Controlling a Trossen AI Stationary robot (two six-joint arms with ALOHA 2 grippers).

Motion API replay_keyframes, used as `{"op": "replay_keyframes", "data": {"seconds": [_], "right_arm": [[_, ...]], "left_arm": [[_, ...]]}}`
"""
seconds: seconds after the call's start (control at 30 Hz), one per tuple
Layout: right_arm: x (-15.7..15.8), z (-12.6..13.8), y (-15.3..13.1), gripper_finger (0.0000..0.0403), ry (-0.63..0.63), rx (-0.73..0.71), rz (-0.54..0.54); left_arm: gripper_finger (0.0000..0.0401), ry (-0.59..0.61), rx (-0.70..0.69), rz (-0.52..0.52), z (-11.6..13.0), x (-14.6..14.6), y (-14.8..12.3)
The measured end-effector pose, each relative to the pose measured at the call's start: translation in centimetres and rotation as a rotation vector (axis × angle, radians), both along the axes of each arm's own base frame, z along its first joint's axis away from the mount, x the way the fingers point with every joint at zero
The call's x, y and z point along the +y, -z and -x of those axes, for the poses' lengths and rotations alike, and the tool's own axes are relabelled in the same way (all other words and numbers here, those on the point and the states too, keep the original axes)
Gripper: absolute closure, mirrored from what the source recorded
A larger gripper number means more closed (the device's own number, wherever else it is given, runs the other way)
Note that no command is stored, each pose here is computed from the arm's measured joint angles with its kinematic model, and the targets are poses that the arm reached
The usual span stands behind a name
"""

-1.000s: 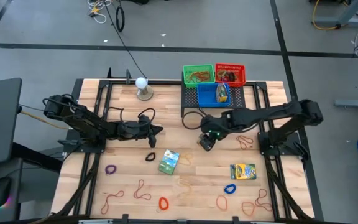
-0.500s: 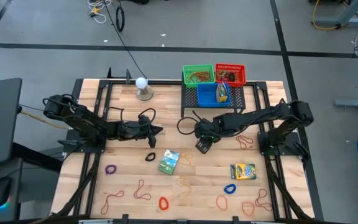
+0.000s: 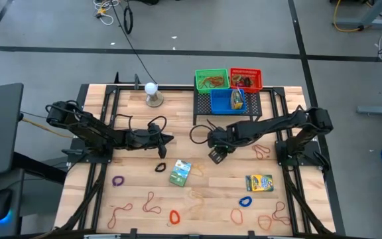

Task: Pick & Place Office Desk Supplies
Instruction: Put the yellow crayon box into the blue bin

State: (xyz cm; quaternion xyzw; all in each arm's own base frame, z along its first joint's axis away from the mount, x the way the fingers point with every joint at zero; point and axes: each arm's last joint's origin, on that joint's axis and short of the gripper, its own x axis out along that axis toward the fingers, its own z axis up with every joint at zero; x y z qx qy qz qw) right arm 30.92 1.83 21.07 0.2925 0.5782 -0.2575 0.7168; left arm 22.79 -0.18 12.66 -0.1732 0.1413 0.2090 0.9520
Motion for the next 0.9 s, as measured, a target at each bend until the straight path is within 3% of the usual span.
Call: {"op": "replay_keyframes", "data": {"seconds": [0.23,0.37,0.47,0.63,0.77,0.9], "right_arm": [[0.0,-0.3,0.7,0.0281,0.09,0.019,-0.035],[0.1,0.3,-0.9,0.0311,0.136,-0.01,-0.115],[0.2,0.5,-3.7,0.0312,0.177,-0.056,-0.155],[-0.6,1.0,-10.8,0.0295,0.276,-0.107,-0.183],[-1.9,1.6,-16.5,0.0304,0.355,-0.191,-0.144],[-3.7,3.0,-20.9,0.0309,0.462,-0.306,-0.037]], "left_arm": [[0.0387,0.001,0.0,-0.003,0.0,0.0,0.0],[0.0387,0.001,0.0,-0.003,0.0,0.0,0.0],[0.0387,0.001,0.0,-0.003,0.0,0.0,0.0],[0.0387,0.009,0.007,-0.021,0.0,0.0,0.0],[0.0387,0.012,0.009,-0.029,0.0,0.0,0.0],[0.0387,0.033,0.002,-0.019,-0.1,-0.1,-0.1]]}}
